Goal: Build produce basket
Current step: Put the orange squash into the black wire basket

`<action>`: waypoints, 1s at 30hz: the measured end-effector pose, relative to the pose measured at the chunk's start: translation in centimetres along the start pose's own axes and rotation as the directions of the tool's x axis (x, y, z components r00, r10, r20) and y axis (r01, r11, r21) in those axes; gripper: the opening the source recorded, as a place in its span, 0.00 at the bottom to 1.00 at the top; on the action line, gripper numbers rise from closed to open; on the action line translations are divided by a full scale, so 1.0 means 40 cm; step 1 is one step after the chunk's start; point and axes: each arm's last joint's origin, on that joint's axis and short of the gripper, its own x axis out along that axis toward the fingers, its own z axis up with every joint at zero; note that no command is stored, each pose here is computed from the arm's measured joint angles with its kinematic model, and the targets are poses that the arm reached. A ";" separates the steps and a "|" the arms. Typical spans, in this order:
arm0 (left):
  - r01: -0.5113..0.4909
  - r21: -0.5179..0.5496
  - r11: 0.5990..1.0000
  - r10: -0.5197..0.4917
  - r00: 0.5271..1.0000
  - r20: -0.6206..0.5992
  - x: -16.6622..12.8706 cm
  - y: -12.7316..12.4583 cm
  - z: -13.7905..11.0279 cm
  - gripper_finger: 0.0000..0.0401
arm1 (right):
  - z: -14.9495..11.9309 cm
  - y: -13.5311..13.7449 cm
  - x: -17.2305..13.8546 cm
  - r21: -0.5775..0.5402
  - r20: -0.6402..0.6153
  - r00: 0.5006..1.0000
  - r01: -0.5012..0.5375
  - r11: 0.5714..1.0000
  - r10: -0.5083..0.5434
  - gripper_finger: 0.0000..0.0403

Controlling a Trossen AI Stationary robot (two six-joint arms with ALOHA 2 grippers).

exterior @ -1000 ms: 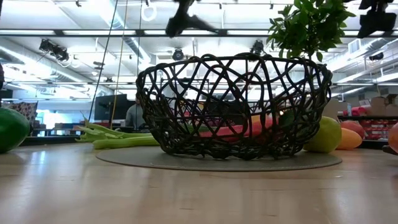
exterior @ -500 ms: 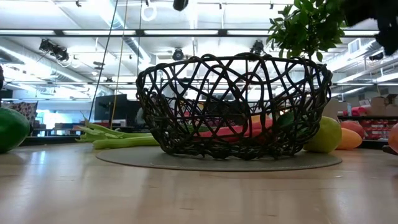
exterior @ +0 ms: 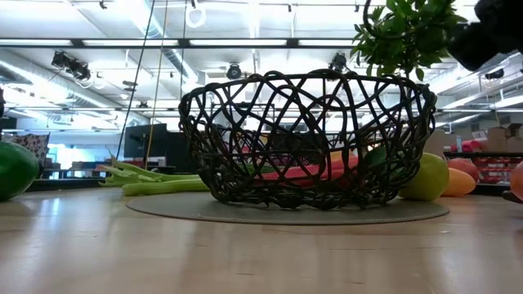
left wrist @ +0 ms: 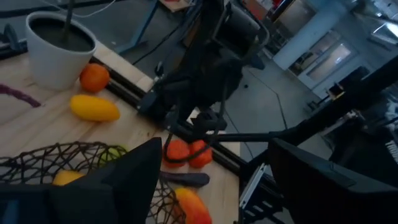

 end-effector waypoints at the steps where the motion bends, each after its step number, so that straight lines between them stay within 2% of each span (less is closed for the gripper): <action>1: -0.005 0.002 1.000 0.005 1.000 -0.007 -0.001 0.001 -0.001 0.74 | 0.001 0.007 0.014 -0.007 0.006 1.000 0.003 1.000 -0.003 0.86; 5: 0.002 0.003 1.000 -0.002 1.000 -0.006 -0.005 -0.004 -0.002 0.74 | 0.002 0.032 0.057 -0.082 0.013 1.000 0.008 0.997 -0.007 0.88; 13: 0.018 -0.007 1.000 -0.018 0.999 -0.030 -0.005 -0.004 -0.005 0.74 | 0.009 0.016 0.133 -0.030 -0.015 0.993 0.119 0.992 -0.119 0.99; 19: 0.018 -0.008 1.000 -0.018 0.999 -0.029 -0.005 -0.004 -0.005 0.74 | 0.018 0.011 0.168 0.021 -0.007 0.997 0.078 0.997 -0.078 0.99; 23: 0.017 -0.008 1.000 -0.017 0.999 -0.030 -0.004 -0.004 -0.005 0.74 | 0.024 0.010 0.188 0.016 0.000 0.999 0.042 0.999 -0.042 0.99; 30: 0.016 -0.032 0.999 -0.017 0.999 -0.029 -0.004 -0.004 -0.005 0.74 | 0.029 -0.024 0.231 0.034 -0.038 0.995 0.090 0.995 -0.089 0.99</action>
